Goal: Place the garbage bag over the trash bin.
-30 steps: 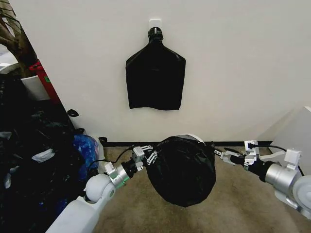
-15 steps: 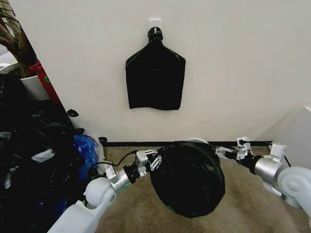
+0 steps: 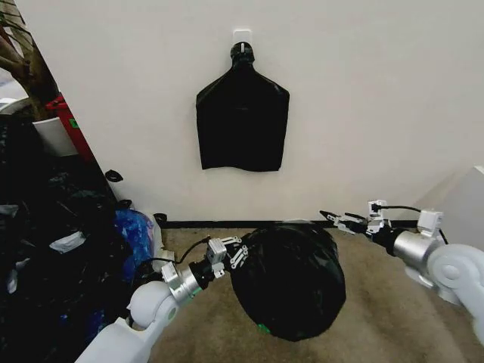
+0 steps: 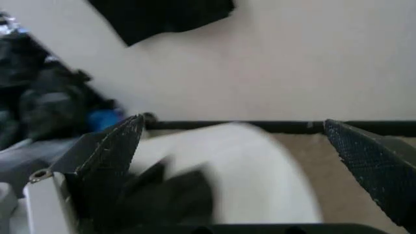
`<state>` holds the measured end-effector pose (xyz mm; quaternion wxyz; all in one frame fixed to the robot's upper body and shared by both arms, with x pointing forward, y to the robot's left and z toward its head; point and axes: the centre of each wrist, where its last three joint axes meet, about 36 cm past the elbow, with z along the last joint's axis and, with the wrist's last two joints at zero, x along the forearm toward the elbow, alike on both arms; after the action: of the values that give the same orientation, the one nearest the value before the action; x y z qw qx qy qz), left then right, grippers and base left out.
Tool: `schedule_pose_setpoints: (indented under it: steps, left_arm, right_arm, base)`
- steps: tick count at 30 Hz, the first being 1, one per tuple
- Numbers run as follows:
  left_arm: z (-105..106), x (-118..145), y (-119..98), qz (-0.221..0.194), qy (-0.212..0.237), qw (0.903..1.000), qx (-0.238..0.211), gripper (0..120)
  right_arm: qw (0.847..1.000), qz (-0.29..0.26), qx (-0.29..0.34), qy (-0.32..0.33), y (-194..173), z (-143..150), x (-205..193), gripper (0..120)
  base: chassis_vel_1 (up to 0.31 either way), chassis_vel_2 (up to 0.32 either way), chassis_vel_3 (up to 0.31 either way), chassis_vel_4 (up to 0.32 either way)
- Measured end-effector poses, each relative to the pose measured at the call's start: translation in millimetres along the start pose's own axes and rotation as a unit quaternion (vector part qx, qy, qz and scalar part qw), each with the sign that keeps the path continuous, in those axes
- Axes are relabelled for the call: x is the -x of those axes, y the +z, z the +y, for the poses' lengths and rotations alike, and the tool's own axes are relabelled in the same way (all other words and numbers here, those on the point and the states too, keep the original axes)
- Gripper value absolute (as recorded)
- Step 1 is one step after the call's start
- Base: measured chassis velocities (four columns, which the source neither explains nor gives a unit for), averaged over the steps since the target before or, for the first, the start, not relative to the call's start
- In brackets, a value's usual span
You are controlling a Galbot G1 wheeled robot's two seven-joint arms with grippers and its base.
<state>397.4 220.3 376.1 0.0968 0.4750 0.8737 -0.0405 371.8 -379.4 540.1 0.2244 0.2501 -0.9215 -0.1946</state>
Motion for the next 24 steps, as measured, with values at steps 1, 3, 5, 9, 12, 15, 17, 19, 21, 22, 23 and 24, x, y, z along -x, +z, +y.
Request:
schedule_pose_setpoints:
  steps: [1,3,5,9,12,15,17,19,21,22,23,24]
  left_arm:
    - [2,2,1,0.000,-0.001,1.0000,0.000,4]
    - [4,4,0,0.000,0.001,1.0000,0.001,4]
    - [4,6,0,0.001,0.004,1.0000,0.002,4]
    - [3,7,-4,-0.001,0.008,1.0000,0.004,4]
    - [3,6,-9,-0.002,0.009,0.9999,0.008,4]
    - [2,4,-11,-0.002,0.011,0.9999,0.009,4]
    - [-1,3,-12,-0.004,0.015,0.9998,0.009,4]
    - [-6,2,-14,-0.006,0.023,0.9997,0.009,4]
    - [-12,2,-15,-0.008,0.032,0.9994,0.008,4]
    - [-12,2,-15,-0.008,0.032,0.9994,0.008,4]
    - [-15,2,-16,-0.008,0.035,0.9993,0.008,4]
    - [-18,1,-17,-0.009,0.039,0.9992,0.007,4]
  right_arm:
    - [1.000,0.001,0.003,-0.010,-1,4,-6,100]
    - [1.000,0.004,0.008,-0.018,-1,8,-10,100]
    - [1.000,0.010,0.011,-0.024,2,9,-10,100]
    - [0.999,0.025,0.005,-0.029,11,12,-2,100]
    - [0.999,0.034,-0.008,-0.026,18,11,6,100]
    - [0.999,0.036,-0.015,-0.022,20,10,10,100]
    - [0.999,0.036,-0.017,-0.020,21,9,13,100]
    - [0.999,0.034,-0.016,-0.011,19,4,18,100]
    - [0.999,0.032,-0.016,-0.006,16,-1,23,100]
    - [0.999,0.032,-0.016,-0.006,16,-1,23,100]
    - [0.999,0.031,-0.015,-0.003,15,-5,26,100]
    - [0.999,0.030,-0.016,0.001,13,-8,29,100]
  base:
    - [0.000,0.000,0.000,0.000]
    - [0.000,0.000,0.000,0.000]
    - [0.000,0.000,0.000,0.000]
    - [0.000,0.000,0.000,0.000]
    - [0.000,0.000,0.000,0.000]
    - [0.000,0.000,0.000,0.000]
    - [0.000,0.000,0.000,0.000]
    - [0.000,0.000,0.000,0.000]
    - [0.000,0.000,0.000,0.000]
    - [0.000,0.000,0.000,0.000]
    - [0.000,0.000,0.000,0.000]
    - [0.000,0.000,0.000,0.000]
